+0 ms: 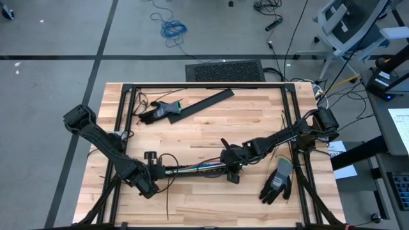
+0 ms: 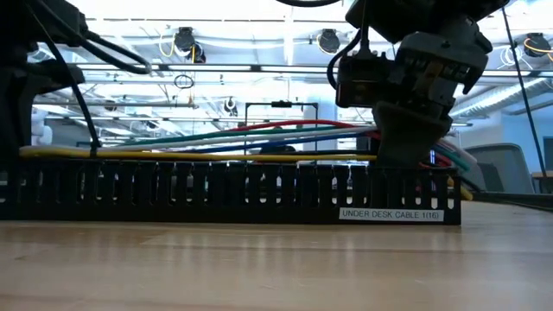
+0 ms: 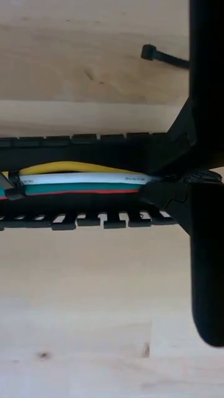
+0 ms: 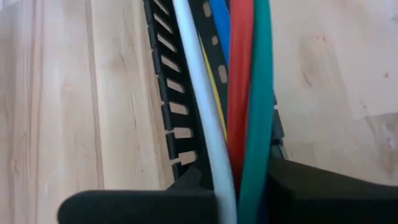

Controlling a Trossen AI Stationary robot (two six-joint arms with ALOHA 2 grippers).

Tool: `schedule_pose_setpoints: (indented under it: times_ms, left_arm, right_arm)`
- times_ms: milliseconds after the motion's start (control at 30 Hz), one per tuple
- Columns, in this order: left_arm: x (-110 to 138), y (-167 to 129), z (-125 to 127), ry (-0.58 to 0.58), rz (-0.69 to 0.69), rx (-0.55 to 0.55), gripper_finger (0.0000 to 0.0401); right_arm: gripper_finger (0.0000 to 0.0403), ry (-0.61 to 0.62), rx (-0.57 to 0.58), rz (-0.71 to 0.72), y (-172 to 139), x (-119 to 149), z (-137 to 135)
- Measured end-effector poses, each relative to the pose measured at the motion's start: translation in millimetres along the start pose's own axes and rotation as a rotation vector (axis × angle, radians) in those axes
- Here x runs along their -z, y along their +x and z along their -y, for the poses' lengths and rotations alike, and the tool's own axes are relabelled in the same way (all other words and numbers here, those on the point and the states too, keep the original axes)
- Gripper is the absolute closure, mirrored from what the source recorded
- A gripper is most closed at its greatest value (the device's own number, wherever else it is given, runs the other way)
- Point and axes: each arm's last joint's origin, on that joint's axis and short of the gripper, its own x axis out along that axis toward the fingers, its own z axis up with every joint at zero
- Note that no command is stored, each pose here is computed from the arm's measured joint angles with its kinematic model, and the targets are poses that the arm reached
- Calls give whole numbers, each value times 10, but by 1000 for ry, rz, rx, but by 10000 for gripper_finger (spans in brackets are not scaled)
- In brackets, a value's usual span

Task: Ziptie cables
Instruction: Put the cable wires into the black cable duct

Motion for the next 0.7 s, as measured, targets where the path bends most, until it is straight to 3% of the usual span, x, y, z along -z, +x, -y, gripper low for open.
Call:
schedule_pose_setpoints:
  times_ms: [500,700]
  left_arm:
    - [6,134,-24,-52,-3,71,390]
    - [29,146,-43,-40,-31,65,380]
  right_arm:
    - [402,-2,-29,-22,1,11,-4]
    - [357,-50,-1,-19,2,18,8]
